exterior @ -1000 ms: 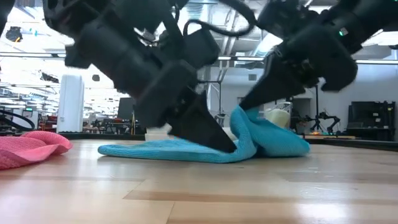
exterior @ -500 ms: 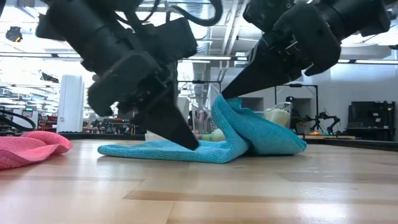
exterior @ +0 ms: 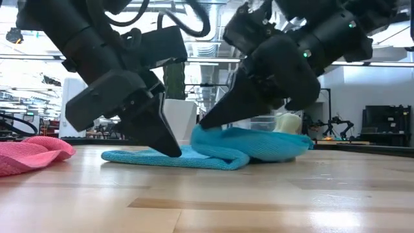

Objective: Fold microfiber towels
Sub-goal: Fold the blue towel on the table

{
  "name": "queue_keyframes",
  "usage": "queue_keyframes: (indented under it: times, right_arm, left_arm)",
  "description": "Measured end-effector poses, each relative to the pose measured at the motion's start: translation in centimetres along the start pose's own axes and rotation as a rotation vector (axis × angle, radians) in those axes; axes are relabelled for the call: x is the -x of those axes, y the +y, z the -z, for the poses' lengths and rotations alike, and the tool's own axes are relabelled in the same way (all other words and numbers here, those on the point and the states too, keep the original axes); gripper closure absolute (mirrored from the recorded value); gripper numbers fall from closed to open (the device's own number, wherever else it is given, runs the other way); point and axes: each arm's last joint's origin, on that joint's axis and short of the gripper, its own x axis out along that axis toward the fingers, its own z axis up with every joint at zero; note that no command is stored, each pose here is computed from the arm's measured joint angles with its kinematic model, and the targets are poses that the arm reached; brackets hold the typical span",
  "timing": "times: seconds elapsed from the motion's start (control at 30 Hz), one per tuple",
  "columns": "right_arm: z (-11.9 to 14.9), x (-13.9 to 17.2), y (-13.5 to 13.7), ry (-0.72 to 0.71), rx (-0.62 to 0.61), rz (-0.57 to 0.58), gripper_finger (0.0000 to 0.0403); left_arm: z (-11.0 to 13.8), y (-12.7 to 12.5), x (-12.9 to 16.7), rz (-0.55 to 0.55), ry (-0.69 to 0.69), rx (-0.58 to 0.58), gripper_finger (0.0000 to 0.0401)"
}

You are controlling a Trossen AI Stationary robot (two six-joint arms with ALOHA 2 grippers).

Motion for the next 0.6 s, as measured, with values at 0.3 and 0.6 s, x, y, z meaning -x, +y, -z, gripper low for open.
queue_keyframes:
  times: [0.3, 0.6]
  right_arm:
    - [0.9, -1.9, 0.5, 0.051, 0.039, -0.019, 0.0378]
    - [0.1, -1.5, -0.4, 0.032, 0.018, -0.025, 0.0262]
  left_arm:
    - [0.2, -0.1, 0.1, -0.001, 0.008, -0.011, 0.0401]
    - [-0.7, 0.1, 1.3, 0.014, -0.032, 0.012, 0.0401]
